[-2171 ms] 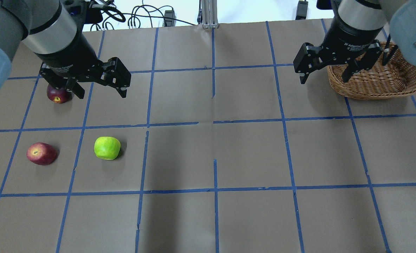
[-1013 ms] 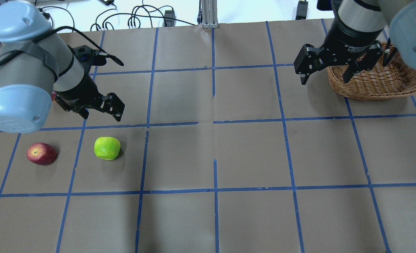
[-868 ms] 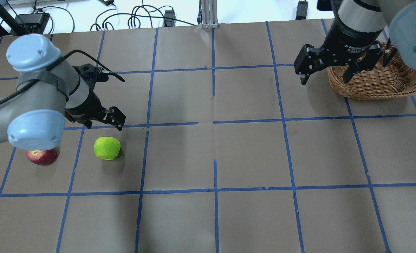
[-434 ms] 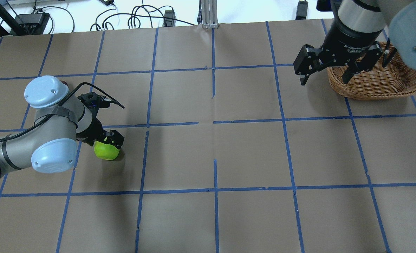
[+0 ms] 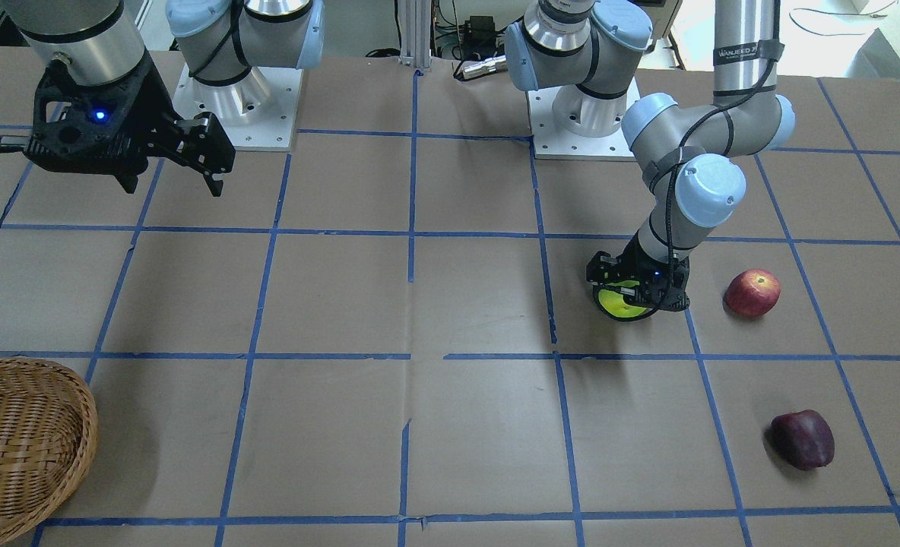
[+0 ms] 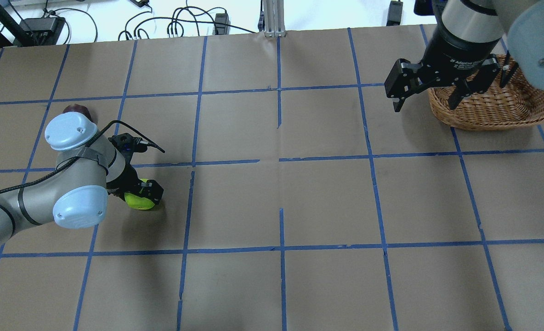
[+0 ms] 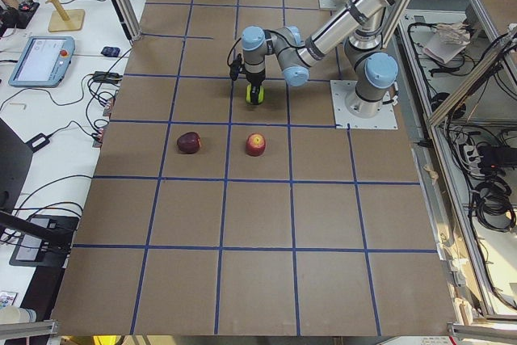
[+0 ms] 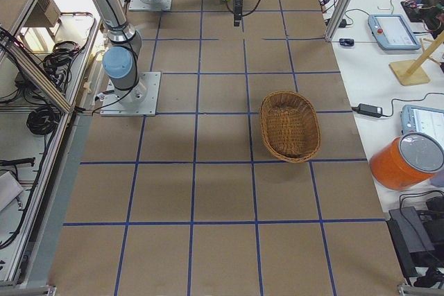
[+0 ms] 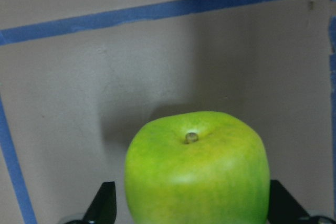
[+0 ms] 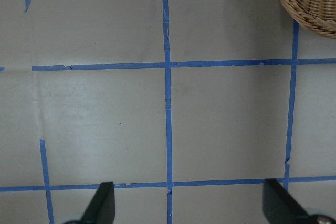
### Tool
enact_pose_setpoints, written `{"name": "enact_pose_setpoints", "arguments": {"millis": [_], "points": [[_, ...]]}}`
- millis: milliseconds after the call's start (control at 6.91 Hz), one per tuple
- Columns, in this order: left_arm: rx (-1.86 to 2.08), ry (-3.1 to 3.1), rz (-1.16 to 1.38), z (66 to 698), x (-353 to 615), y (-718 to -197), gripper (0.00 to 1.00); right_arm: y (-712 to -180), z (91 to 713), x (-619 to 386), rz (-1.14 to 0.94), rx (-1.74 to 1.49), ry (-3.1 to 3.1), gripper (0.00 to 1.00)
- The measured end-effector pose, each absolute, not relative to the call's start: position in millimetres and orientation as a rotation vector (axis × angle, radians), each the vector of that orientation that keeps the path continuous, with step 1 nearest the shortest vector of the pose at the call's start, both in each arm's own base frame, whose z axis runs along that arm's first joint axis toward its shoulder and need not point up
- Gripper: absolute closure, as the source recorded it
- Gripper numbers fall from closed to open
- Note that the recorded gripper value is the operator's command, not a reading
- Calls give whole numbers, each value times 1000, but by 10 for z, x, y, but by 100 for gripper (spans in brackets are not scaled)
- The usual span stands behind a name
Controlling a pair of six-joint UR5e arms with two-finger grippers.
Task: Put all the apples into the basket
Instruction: 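Set the green apple at center with left gripper while right arm approaches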
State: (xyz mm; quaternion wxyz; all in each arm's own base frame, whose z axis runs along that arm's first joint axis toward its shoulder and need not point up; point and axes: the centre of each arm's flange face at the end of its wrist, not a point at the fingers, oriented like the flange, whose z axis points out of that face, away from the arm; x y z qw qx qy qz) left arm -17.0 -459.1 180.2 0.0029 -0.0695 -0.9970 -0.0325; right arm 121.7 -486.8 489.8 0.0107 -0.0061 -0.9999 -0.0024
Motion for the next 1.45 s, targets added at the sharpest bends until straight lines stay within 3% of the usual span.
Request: {"name": "enact_pose_setpoints", "arguments": {"millis": [434, 724, 1013, 1158, 1303, 1447], "points": [[52, -3144, -15, 1969, -352, -4825, 59, -4873, 4882, 1214, -14, -18, -3117, 0], [265, -3130, 17, 2282, -1199, -5113, 59, -4874, 4870, 1208, -24, -20, -3116, 0], [455, -3099, 22, 2237, -2347, -5066, 57, -4890, 4859, 1200, -21, -24, -3116, 0], [586, -3040, 31, 2154, -2822, -5031, 48, -4904, 4852, 1196, -16, -32, -3116, 0], [743, -2945, -4, 2077, -3183, -5049, 6, -4931, 4824, 1193, -18, -38, -3116, 0], [859, -2871, -43, 2024, -3384, -5114, 0, -4998, 4717, 1190, -48, -35, -3117, 0]]}}
